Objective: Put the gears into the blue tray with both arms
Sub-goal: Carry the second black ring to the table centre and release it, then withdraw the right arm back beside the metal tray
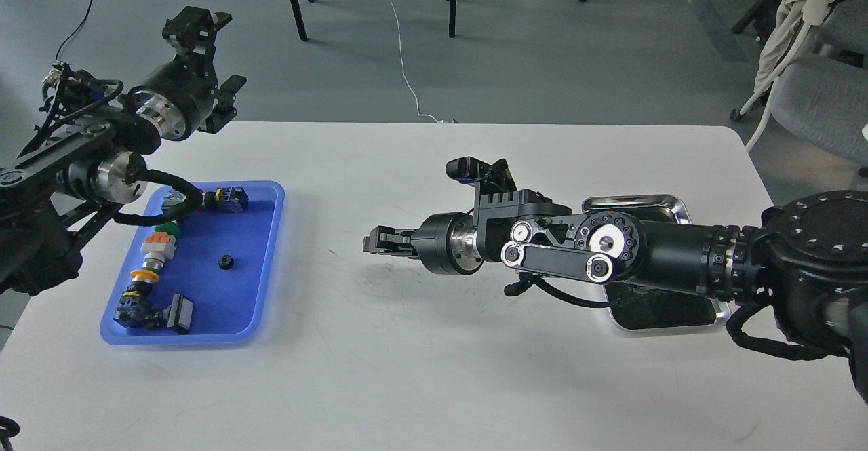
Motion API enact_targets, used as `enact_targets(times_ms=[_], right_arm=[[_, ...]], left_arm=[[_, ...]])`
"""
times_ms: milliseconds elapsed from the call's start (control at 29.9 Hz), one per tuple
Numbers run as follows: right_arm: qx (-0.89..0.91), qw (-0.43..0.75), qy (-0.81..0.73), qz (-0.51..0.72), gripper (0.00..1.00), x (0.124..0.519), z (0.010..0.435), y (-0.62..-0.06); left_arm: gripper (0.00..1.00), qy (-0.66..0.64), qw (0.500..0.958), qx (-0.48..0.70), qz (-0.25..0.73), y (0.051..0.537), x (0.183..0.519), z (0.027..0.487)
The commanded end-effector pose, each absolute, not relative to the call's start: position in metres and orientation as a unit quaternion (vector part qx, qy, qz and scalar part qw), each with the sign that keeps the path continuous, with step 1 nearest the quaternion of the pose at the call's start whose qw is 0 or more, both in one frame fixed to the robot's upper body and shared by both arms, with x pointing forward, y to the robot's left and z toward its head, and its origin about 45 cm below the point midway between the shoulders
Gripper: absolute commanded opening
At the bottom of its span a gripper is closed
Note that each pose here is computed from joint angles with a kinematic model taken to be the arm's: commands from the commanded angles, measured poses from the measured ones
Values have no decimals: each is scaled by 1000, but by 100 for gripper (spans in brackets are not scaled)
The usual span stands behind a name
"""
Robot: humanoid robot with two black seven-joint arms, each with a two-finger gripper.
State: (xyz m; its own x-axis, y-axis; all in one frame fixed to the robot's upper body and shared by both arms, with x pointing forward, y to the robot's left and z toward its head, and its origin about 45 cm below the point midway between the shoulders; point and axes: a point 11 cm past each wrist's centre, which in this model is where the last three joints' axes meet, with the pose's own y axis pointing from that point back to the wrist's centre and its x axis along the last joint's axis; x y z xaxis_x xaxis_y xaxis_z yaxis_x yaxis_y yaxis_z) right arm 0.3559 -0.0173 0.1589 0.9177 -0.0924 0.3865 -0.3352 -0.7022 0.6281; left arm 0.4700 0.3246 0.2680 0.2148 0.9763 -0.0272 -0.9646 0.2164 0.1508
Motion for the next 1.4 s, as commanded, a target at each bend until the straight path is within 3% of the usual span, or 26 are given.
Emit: enact_targets(times_ms=[0, 334, 434, 568, 635, 735, 802, 1002, 1269, 1370], right_arm=[[897, 397, -118, 156, 2, 351, 142, -28], [895, 409, -126, 126, 4, 343, 117, -41], [895, 409, -127, 127, 11, 343, 117, -41], [895, 408, -129, 127, 35, 343, 117, -41], [895, 407, -131, 126, 42, 343, 117, -41], [895, 404, -140, 129, 79, 346, 118, -41], [895, 400, -147, 132, 96, 349, 121, -40], [898, 355, -231, 119, 98, 397, 158, -43], [917, 245, -303, 83, 99, 432, 223, -31], [893, 194, -402, 53, 99, 473, 258, -104]], left_arm=[[98, 59, 778, 49, 624, 324, 470, 268], [98, 58, 776, 49, 626, 325, 470, 268], [98, 58, 776, 49, 626, 325, 470, 268], [98, 59, 776, 49, 626, 324, 470, 268], [98, 58, 776, 49, 627, 324, 470, 268], [98, 59, 776, 50, 626, 324, 470, 266], [98, 60, 776, 51, 626, 324, 470, 266], [98, 59, 776, 56, 625, 324, 469, 265], [98, 55, 770, 55, 633, 332, 471, 272], [98, 49, 766, 55, 639, 340, 471, 277]])
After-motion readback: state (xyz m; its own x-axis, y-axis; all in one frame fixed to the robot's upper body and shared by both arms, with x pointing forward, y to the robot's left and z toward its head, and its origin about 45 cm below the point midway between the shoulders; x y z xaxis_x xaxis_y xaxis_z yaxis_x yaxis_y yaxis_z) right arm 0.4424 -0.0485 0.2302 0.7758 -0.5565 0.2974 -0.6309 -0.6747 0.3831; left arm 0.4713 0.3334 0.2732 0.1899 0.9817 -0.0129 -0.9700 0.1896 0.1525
